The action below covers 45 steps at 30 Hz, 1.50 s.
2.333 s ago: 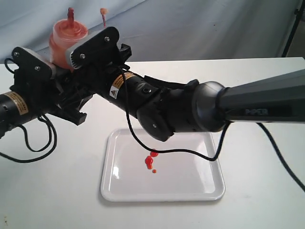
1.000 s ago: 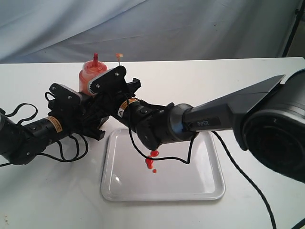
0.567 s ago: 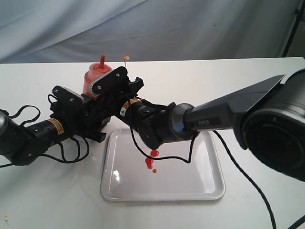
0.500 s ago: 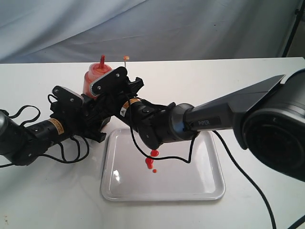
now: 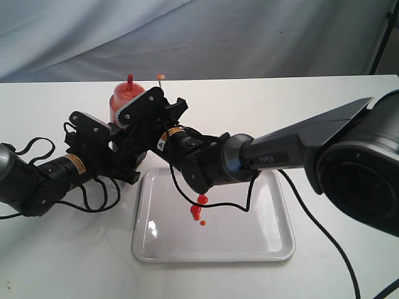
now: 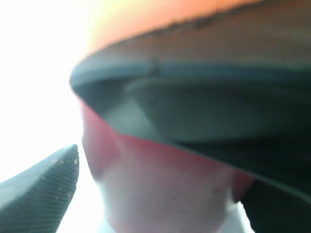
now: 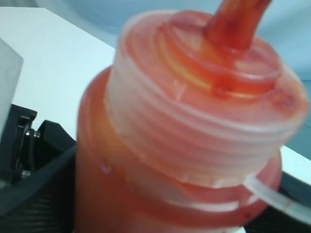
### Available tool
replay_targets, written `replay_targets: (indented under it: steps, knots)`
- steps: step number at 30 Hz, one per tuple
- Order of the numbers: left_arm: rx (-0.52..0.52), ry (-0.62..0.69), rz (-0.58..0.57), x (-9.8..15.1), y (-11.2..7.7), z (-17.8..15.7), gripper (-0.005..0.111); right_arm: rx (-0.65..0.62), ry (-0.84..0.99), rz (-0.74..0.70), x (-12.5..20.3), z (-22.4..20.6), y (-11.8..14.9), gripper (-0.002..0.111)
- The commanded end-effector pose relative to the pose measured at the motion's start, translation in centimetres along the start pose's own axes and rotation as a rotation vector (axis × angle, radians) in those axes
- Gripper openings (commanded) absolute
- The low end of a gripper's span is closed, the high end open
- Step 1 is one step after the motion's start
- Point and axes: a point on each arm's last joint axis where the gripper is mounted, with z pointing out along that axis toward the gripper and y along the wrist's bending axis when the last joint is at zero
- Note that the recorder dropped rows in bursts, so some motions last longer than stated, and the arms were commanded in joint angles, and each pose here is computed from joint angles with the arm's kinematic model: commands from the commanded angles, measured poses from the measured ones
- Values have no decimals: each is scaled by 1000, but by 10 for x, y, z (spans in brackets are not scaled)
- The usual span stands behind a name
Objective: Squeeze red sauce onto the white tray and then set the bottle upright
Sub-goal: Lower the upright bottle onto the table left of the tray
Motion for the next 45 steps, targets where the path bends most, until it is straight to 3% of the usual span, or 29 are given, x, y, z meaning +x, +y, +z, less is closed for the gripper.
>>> replay_targets:
  steps: [1,14,18,23,26,32,38,45]
  knots:
    - [16,-4,15,-4,-5,1,80,-13,-29,-46,-7,0,0,68]
    - [45,52,50,0,-7,-1,80,-5,-47,-43,-12,0,-1,74]
    - [28,103,54,-9,-3,-7,105,-2,-60,-43,-14,-1,-2,74]
    - [24,138,75,-10,-2,-9,105,1,-68,-43,-15,-1,-2,74]
    - [8,168,113,-13,15,-24,105,5,-83,-43,-17,-1,-2,74]
    - [-96,84,46,-24,45,-60,105,41,-106,12,-19,-1,-5,80]
    - [-110,74,48,-29,48,-65,105,84,-31,98,-18,-2,-11,81]
    - [-110,74,48,-29,48,-65,105,11,116,80,-45,-14,-13,81]
